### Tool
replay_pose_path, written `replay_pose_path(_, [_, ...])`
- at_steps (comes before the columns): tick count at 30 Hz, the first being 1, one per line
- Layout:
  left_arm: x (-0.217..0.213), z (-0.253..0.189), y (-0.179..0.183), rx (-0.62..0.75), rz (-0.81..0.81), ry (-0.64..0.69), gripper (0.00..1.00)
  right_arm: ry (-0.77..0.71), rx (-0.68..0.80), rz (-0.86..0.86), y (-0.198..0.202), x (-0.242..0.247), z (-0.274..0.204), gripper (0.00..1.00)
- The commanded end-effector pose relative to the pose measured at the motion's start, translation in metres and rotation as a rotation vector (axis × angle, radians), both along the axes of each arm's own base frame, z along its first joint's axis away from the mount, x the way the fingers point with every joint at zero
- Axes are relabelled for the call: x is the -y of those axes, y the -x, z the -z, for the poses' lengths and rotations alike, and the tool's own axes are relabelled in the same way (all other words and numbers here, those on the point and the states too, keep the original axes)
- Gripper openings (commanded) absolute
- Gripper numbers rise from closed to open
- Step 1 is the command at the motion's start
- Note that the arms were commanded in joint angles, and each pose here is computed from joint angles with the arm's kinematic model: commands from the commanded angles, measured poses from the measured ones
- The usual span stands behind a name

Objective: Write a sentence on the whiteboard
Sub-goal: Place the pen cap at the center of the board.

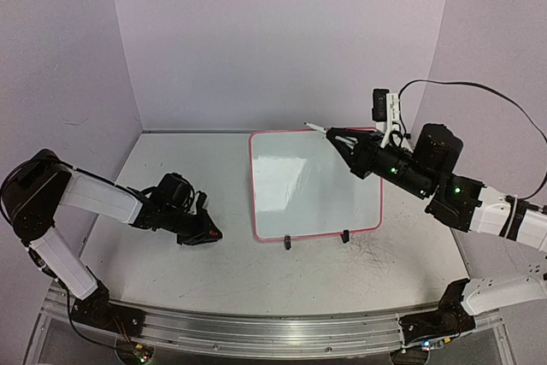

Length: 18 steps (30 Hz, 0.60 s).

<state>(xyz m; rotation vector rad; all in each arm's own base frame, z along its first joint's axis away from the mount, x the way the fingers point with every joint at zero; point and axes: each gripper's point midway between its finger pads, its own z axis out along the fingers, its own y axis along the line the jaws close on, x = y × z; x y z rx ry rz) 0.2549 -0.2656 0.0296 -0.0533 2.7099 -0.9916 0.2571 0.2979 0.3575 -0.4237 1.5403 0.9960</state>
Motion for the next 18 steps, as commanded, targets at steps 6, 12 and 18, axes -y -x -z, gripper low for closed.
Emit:
replay_pose_path(6, [-0.007,-0.006,-0.006,0.067,-0.009,-0.031,0.27,-0.054,0.027,0.032,-0.002,0.006,-0.023,0.0])
replay_pose_path(12, [-0.023,-0.018,-0.011,0.108,-0.039,-0.116,0.41,-0.039,0.017,0.033,-0.004,0.005,-0.017,0.0])
replay_pose_path(18, [-0.053,-0.069,-0.021,0.249,-0.075,-0.259,0.76,0.024,-0.003,0.078,-0.01,0.009,-0.004,0.0])
